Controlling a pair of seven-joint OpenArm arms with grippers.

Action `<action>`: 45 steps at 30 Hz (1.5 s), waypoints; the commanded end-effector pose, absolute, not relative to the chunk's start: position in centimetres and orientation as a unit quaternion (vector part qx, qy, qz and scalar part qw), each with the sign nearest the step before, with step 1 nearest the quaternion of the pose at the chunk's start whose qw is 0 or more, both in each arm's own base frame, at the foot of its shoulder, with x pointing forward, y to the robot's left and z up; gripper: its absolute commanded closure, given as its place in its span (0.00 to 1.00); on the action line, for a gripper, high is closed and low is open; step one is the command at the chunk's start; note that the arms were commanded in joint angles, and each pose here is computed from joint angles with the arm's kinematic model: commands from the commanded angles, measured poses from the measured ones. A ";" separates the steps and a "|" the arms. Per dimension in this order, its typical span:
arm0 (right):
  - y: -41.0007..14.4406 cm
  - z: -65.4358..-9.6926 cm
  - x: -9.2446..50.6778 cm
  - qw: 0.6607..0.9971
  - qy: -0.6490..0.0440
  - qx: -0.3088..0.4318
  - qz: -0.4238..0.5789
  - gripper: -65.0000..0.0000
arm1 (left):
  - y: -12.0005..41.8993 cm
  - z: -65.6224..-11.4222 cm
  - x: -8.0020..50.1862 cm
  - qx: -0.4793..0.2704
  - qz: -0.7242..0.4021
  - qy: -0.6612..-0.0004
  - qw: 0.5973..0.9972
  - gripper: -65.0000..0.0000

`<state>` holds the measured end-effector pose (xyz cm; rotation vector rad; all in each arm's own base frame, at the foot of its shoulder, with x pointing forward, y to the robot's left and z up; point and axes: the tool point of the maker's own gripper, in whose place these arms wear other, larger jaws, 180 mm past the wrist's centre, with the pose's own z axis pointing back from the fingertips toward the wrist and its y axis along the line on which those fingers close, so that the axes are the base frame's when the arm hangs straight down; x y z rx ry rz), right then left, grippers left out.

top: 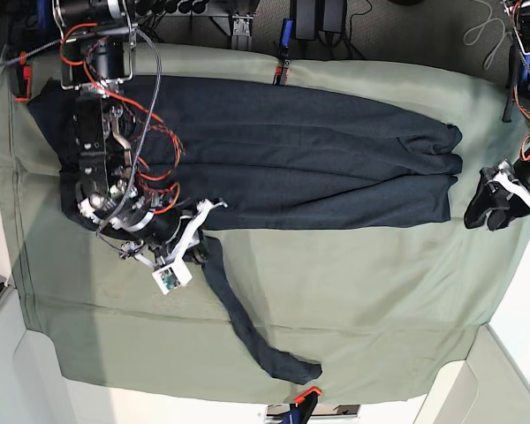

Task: Fold the T-shirt properly
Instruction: 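Grasp the loose sleeve with the left gripper and lift it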

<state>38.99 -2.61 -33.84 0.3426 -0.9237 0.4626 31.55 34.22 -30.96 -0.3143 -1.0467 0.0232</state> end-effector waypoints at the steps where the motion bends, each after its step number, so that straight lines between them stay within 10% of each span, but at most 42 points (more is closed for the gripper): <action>1: -2.1 -31.9 38.9 0.837 -0.467 0.173 0.227 1.00 | 34.6 -28.8 32.4 -0.149 0.005 -0.526 0.837 0.31; 14: -3.3 -33.8 29.9 0.848 -0.439 0.182 0.234 0.99 | 26.7 -28.2 34.4 -0.211 -0.083 -0.519 0.824 0.31; 19: -3.5 -33.8 30.0 0.849 -0.439 0.180 0.232 0.44 | 23.0 -27.5 37.2 -0.210 -0.135 -0.532 0.809 0.31; 45: -20.2 -29.8 30.0 0.858 -0.499 0.120 -0.002 0.44 | 2.2 -39.3 46.5 -0.227 -0.162 -0.412 0.868 0.31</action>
